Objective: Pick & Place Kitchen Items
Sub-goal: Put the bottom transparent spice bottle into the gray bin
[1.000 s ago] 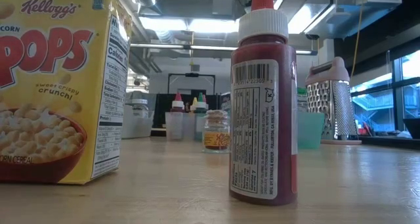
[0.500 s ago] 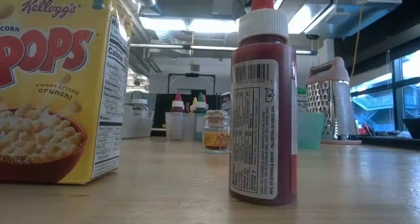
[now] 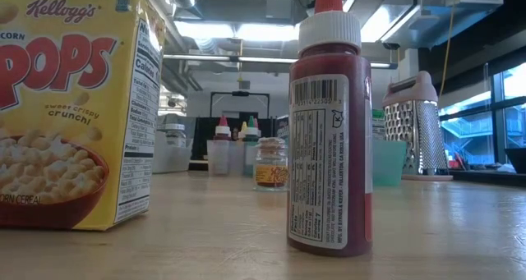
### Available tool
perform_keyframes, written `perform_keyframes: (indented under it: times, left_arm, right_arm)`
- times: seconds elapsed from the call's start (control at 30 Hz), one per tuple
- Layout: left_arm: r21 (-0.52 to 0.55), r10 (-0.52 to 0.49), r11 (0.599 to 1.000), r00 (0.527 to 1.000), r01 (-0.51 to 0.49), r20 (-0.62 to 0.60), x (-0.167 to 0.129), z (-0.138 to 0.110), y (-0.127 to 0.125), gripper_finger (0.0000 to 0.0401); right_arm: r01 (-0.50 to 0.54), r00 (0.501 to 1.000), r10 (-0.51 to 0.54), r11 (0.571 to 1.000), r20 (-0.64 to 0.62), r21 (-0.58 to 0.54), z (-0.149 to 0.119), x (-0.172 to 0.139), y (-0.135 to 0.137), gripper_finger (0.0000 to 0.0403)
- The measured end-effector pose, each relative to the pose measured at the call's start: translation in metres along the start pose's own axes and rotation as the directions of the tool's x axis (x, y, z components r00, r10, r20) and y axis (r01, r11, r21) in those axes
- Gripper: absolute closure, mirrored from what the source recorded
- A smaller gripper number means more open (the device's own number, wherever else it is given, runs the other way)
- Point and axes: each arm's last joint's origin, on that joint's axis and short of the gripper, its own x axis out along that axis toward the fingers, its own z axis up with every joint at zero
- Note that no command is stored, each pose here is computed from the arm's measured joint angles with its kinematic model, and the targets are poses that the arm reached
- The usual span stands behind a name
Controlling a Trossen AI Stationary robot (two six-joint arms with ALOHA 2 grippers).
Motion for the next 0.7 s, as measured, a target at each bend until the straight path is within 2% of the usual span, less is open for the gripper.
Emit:
perform_keyframes:
  times: [0.27,0.5,0.7]
  left_arm:
    - [-0.057,-0.008,0.998,0.998,0.012,0.060,0.001,-0.008,-0.002,0.0127]
    - [-0.182,0.027,0.983,0.999,-0.018,0.045,0.008,-0.016,-0.006,0.0127]
    - [-0.308,0.063,0.950,0.998,-0.052,0.024,0.017,-0.019,-0.012,0.0127]
  right_arm:
    - [0.000,1.000,0.000,1.000,0.000,-0.006,0.000,0.000,0.000,0.0119]
    - [0.000,1.000,0.000,1.000,0.000,-0.019,0.000,0.000,0.000,0.0119]
    - [-0.003,1.000,0.003,1.000,-0.004,-0.019,0.000,0.000,0.000,0.0119]
